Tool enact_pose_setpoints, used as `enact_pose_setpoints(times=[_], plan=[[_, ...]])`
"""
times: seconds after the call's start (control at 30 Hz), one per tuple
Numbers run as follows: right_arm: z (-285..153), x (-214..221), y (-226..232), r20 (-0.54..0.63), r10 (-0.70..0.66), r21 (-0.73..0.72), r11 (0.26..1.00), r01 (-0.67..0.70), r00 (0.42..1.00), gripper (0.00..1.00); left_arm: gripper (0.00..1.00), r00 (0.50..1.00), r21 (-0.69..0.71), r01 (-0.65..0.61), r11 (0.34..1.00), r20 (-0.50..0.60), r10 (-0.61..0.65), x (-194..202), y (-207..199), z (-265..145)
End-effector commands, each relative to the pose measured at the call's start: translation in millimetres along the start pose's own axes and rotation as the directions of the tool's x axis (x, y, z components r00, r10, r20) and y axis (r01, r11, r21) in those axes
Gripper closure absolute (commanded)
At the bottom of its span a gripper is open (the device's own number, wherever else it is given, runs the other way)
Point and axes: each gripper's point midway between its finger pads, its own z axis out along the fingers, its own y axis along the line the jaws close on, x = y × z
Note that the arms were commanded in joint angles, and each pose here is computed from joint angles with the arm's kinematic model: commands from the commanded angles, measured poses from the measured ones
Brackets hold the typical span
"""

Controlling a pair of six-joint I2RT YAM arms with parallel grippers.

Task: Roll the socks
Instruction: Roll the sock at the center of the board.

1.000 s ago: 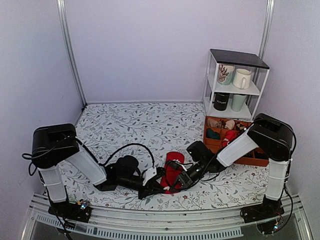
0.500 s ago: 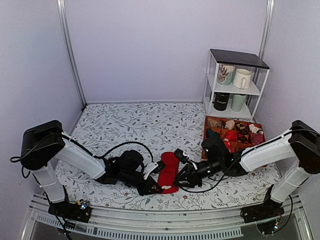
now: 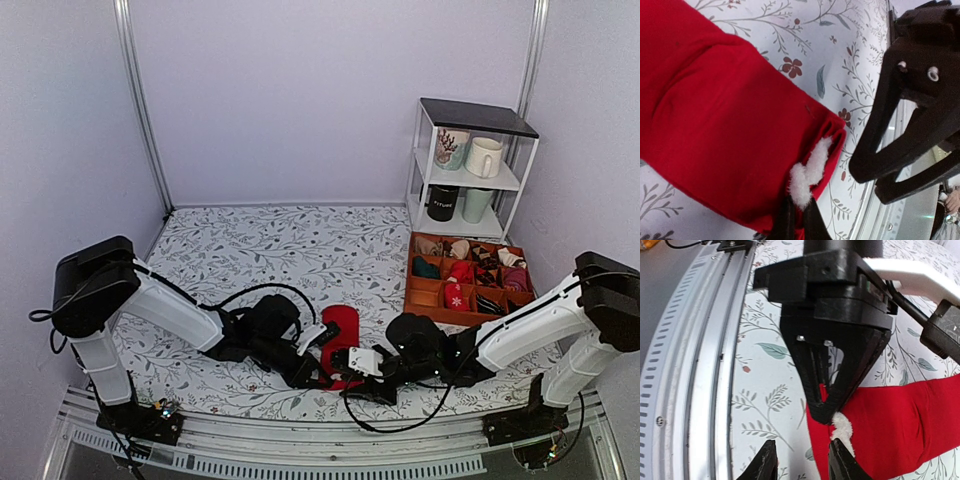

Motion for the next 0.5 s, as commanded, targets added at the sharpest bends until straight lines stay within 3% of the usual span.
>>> enact_pose_setpoints(times=[0.0, 0.37, 0.47], plan=[[11, 12, -8, -0.064, -0.019, 0.043, 0.999, 0.021, 0.998, 0.64, 1.0, 0.984, -0.083, 0.077, 0.994, -0.153, -0.089, 48, 24, 5], [18, 50, -16, -0.179, 0.085, 0.117, 0.991, -0.065, 0.98, 0.67, 1.0, 0.985, -0.081, 0.066, 0.995, -0.155, -0.078, 50, 25, 4], [21, 61, -16, -0.215, 0.118, 0.125, 0.988, -0.092, 0.969, 0.79, 1.0, 0.989, -0.082, 0.052, 0.995, -0.134, -0.063, 44, 24, 3]])
